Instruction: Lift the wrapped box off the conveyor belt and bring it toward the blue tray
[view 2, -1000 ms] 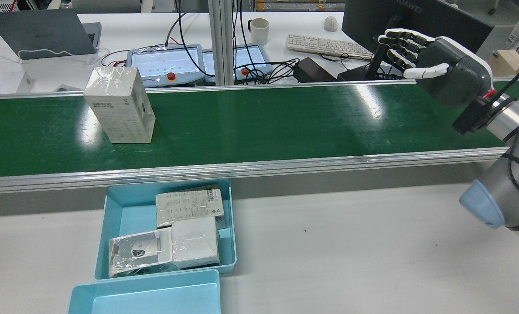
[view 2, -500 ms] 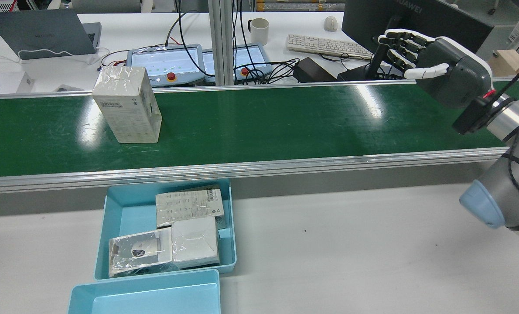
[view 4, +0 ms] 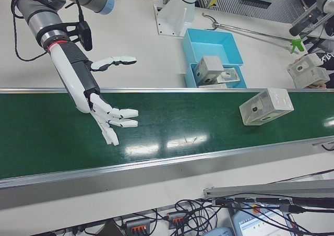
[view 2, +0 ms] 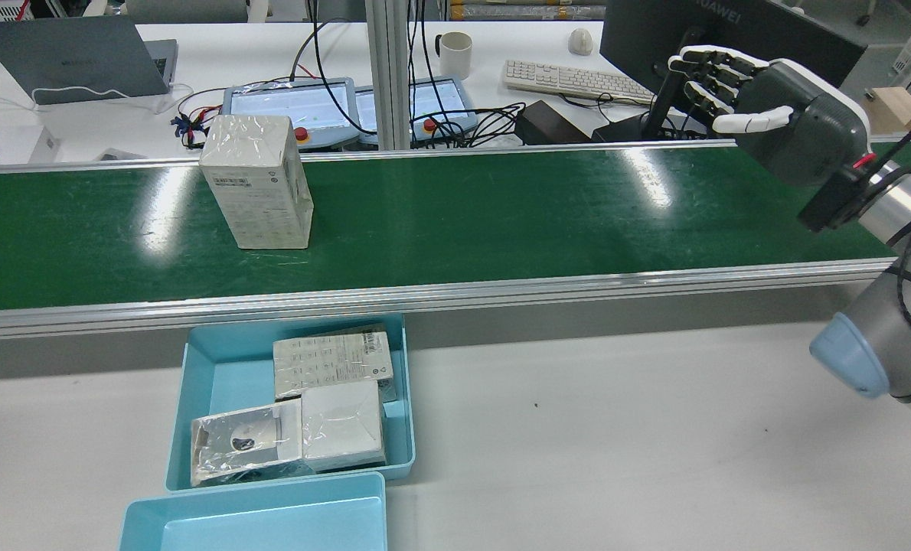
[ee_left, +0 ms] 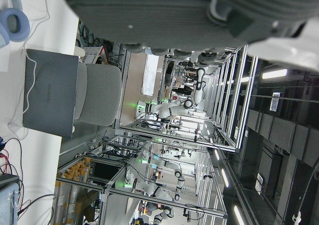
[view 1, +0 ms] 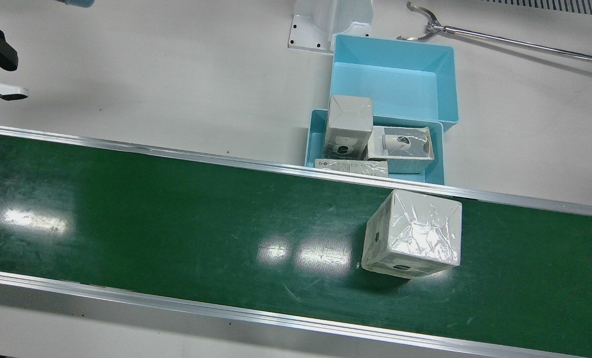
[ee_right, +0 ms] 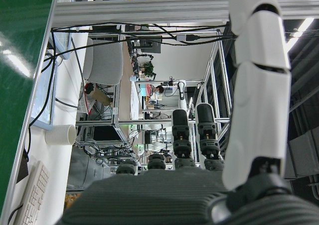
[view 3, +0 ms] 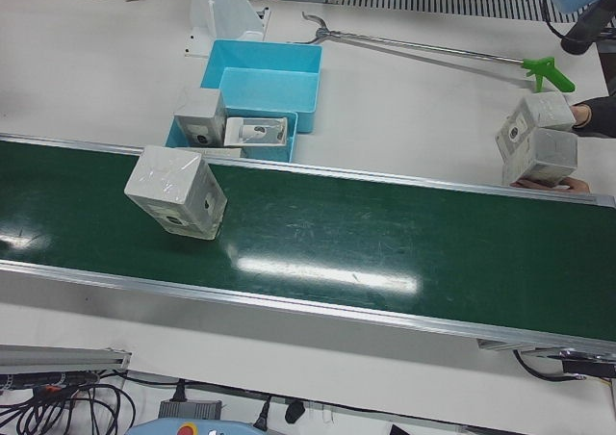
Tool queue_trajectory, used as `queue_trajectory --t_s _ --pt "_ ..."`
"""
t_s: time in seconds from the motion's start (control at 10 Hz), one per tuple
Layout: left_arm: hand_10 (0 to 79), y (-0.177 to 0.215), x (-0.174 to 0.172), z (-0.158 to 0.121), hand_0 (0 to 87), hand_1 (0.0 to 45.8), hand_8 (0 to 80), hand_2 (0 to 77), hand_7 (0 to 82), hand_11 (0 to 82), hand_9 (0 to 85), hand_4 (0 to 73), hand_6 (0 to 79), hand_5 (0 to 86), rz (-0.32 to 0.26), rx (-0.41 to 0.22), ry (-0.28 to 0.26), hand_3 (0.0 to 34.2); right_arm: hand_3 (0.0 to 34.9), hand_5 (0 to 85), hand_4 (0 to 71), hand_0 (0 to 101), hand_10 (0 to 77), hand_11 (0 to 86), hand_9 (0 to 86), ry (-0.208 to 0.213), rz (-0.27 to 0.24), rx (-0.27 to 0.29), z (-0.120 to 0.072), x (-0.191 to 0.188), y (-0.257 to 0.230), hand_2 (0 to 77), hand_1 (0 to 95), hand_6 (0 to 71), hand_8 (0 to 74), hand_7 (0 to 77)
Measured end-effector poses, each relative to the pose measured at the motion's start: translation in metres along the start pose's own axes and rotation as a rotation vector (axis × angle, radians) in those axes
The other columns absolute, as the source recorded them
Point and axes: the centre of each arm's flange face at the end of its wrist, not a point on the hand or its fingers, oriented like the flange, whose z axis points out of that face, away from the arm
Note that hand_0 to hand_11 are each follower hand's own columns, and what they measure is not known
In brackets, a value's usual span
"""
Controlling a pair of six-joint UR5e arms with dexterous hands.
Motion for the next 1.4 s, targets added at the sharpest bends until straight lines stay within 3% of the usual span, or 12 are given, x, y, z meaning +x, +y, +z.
queue_trajectory --t_s 0.3,0.4,0.5,1.2,1.4 --pt "0.5 0.0 0.0 0.0 0.0 0.0 0.5 1.1 0.5 0.0 0.0 0.0 0.0 1.1 0.0 0.0 0.0 0.0 5.3 24.0 16.4 48 0.5 2.2 6.0 -0.001 0.0 -0.001 0.0001 0.0 0.0006 15.3 13.6 5.4 0.5 22.4" --pt "0.5 0.0 0.0 0.0 0.0 0.0 0.5 0.5 0.5 0.0 0.0 0.0 0.0 1.1 0.0 0.0 0.0 0.0 5.3 24.0 12.5 48 0.5 2.2 6.0 -0.001 0.0 -0.001 0.0001 0.0002 0.0005 14.2 13.6 5.4 0.0 22.4" --pt "0.5 0.0 0.0 0.0 0.0 0.0 0.5 1.1 0.5 0.0 0.0 0.0 0.0 1.1 0.0 0.0 0.0 0.0 4.8 24.0 16.9 48 0.5 2.2 6.0 -0.001 0.0 -0.001 0.0001 0.0005 0.0005 14.7 13.6 5.4 0.5 22.4" --pt "0.5 0.0 0.0 0.0 0.0 0.0 0.5 0.5 0.5 0.5 0.0 0.0 0.0 1.1 0.0 0.0 0.0 0.0 5.0 24.0 14.7 48 0.5 2.7 6.0 0.0 0.001 -0.008 0.0003 0.0006 0.0035 14.7 13.6 5.4 0.5 22.4" --pt "0.0 0.0 0.0 0.0 0.0 0.0 0.5 1.1 0.5 0.5 0.0 0.0 0.0 1.1 0.0 0.0 0.0 0.0 6.8 24.0 14.2 48 0.5 2.7 6.0 0.002 0.0 -0.005 0.0004 0.0026 0.002 14.7 14.7 4.4 0.0 20.7"
